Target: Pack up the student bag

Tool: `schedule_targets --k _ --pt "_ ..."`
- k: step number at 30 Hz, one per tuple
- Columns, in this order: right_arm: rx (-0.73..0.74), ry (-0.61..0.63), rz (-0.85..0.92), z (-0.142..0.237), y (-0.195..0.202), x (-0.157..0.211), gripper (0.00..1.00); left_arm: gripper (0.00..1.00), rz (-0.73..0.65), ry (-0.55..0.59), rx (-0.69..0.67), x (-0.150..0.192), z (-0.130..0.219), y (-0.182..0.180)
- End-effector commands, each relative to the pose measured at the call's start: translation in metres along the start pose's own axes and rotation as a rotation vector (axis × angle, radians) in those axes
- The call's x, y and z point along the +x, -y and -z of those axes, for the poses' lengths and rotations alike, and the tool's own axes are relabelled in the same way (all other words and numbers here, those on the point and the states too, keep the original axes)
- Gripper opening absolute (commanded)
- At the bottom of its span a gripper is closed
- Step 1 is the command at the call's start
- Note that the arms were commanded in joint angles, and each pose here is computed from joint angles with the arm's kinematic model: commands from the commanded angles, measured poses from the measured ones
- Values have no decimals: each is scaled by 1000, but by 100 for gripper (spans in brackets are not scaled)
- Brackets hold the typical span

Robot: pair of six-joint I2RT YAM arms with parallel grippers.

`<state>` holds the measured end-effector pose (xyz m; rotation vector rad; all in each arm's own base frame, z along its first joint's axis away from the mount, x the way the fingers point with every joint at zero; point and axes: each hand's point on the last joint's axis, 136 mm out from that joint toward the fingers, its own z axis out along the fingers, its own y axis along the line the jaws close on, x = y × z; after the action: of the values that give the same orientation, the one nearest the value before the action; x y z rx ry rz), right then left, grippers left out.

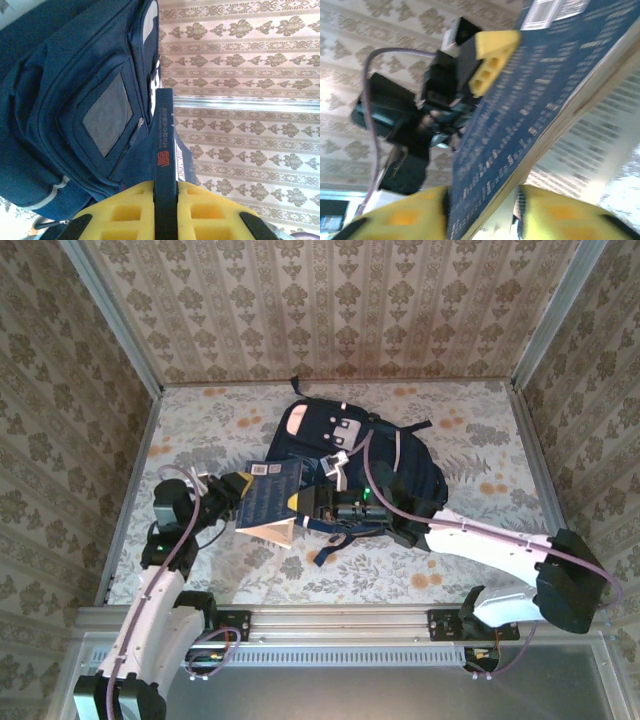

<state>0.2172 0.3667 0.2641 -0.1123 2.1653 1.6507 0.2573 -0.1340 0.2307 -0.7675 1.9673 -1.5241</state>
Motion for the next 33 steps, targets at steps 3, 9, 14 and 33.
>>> schedule_targets --k 3,9,14,33 --pt "247 190 39 41 33 -23 76 0 -83 68 18 -11 7 26" --pt "219 265 -54 52 33 -21 91 0 -29 204 13 -33 8 38" --pt "56 280 -183 32 11 -13 100 0 -30 373 21 -41 16 63" --pt "-265 441 -313 -15 -53 -42 90 0 -50 535 64 -23 8 104"
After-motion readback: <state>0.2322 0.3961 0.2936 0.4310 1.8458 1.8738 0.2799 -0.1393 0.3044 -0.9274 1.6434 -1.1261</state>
